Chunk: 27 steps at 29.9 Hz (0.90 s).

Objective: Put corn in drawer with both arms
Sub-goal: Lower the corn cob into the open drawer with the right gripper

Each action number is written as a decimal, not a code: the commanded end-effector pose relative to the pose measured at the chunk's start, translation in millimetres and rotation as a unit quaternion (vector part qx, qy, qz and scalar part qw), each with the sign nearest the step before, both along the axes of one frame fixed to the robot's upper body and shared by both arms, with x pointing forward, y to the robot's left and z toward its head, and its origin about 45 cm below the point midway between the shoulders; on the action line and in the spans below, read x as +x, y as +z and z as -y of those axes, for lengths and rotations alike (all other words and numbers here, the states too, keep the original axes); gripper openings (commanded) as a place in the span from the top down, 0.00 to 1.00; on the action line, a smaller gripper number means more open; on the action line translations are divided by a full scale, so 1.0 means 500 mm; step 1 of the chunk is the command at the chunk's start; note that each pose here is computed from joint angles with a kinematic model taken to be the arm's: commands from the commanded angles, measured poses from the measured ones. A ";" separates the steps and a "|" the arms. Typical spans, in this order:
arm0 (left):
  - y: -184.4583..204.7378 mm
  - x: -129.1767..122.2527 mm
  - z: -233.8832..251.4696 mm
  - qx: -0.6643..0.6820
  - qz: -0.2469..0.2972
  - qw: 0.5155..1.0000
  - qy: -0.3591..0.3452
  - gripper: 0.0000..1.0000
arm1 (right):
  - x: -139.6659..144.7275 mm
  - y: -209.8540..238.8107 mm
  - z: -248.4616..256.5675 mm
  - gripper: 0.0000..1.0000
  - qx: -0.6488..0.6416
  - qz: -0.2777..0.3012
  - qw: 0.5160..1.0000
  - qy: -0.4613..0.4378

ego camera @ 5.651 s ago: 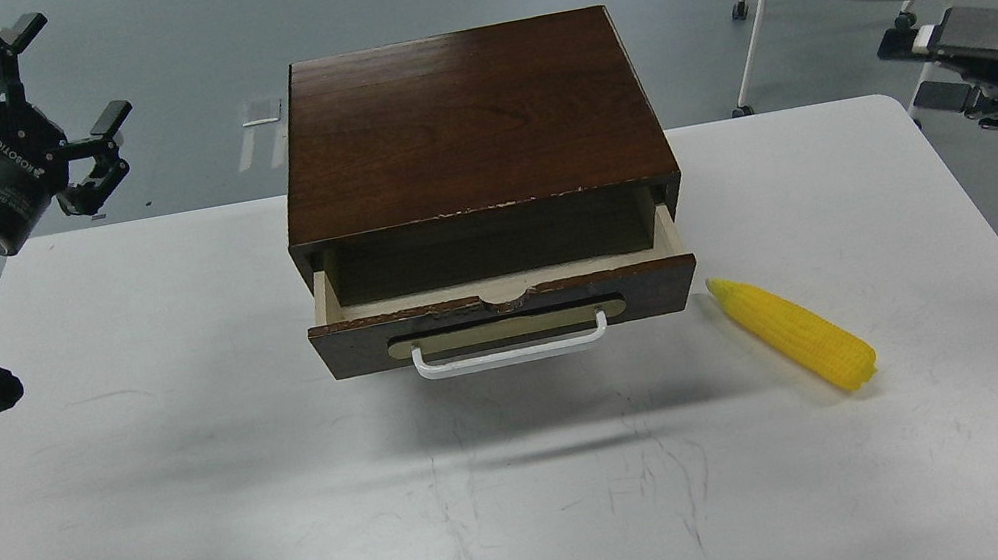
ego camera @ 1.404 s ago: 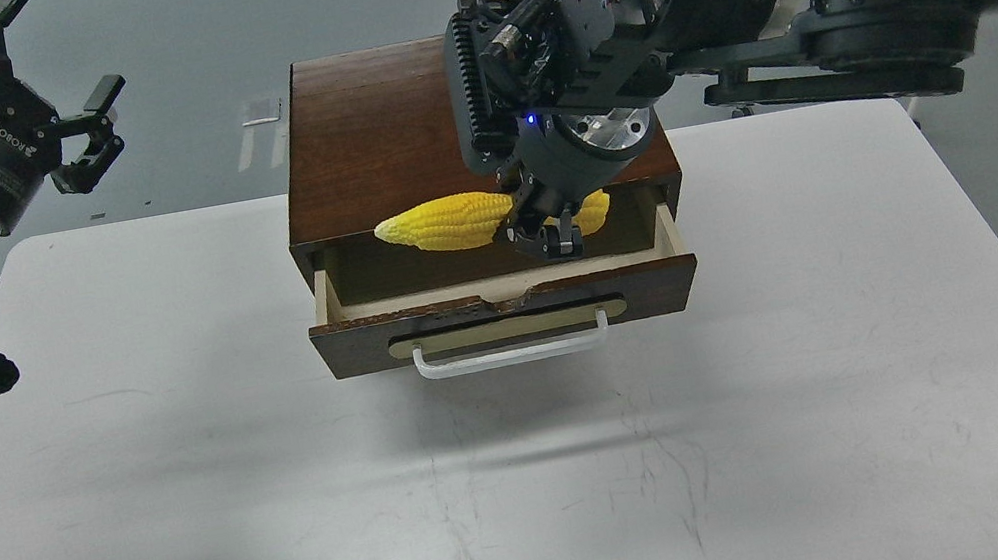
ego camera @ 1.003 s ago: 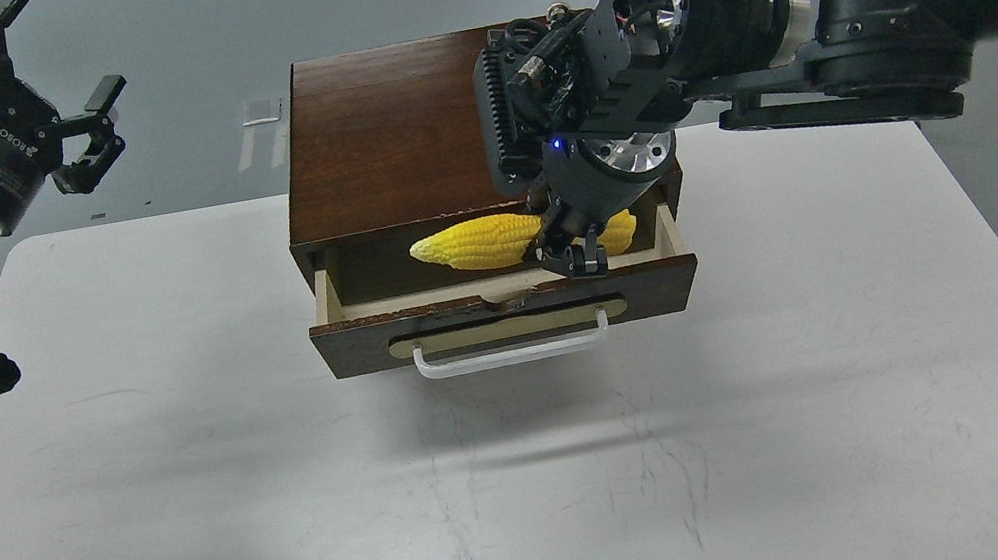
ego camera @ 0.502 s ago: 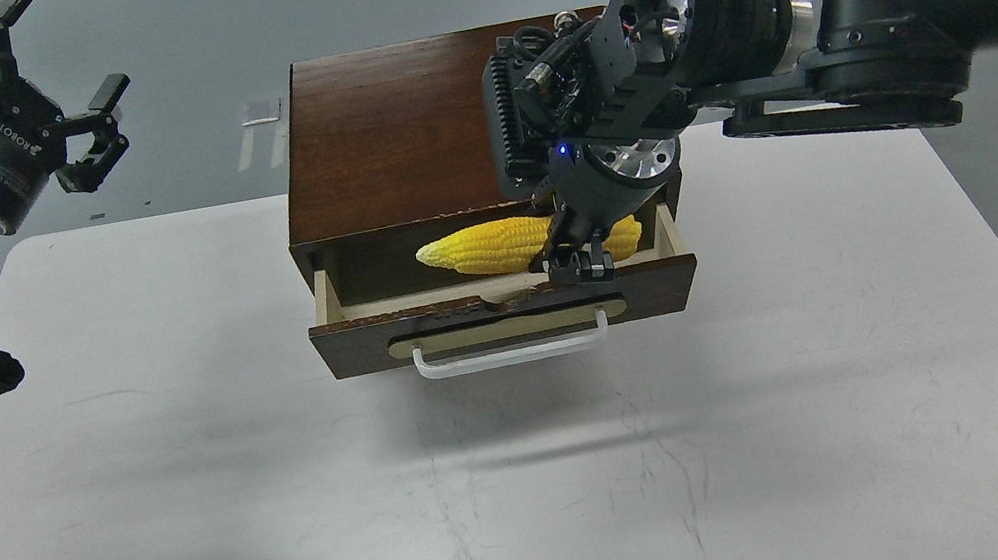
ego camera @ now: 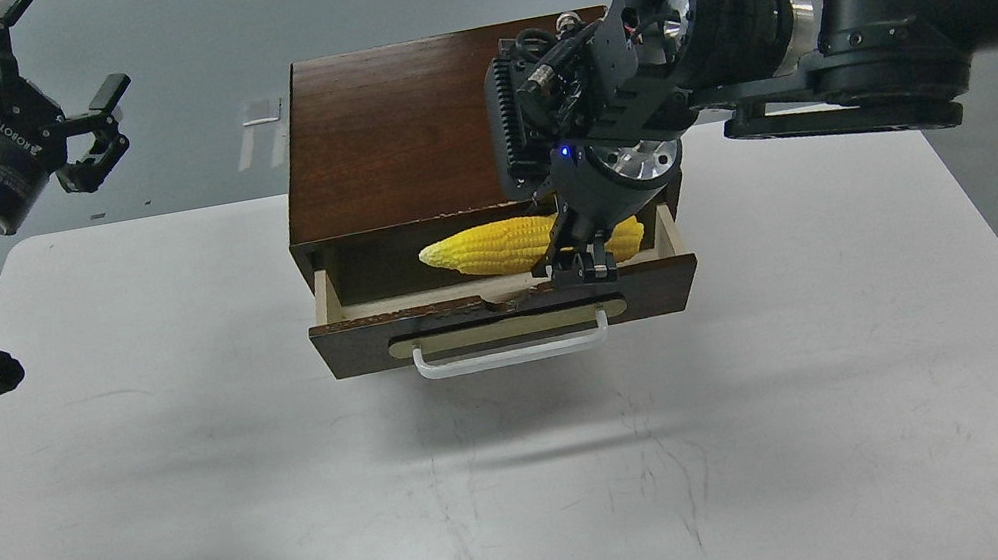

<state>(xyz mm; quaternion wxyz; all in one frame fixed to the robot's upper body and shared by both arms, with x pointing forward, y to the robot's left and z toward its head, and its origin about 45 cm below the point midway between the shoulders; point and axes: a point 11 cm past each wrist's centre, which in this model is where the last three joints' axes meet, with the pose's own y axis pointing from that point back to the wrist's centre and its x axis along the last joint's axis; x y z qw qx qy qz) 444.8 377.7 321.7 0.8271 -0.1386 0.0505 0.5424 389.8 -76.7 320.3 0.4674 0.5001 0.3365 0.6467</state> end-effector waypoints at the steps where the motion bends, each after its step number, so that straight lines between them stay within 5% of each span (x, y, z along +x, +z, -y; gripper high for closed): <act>1: 0.000 0.000 0.000 0.000 0.000 1.000 0.000 0.02 | 0.000 0.000 0.000 0.51 0.000 0.000 1.000 0.000; 27: -0.002 -0.001 0.000 0.000 -0.001 1.000 0.000 0.02 | 0.000 0.002 -0.001 0.46 0.001 0.001 1.000 0.000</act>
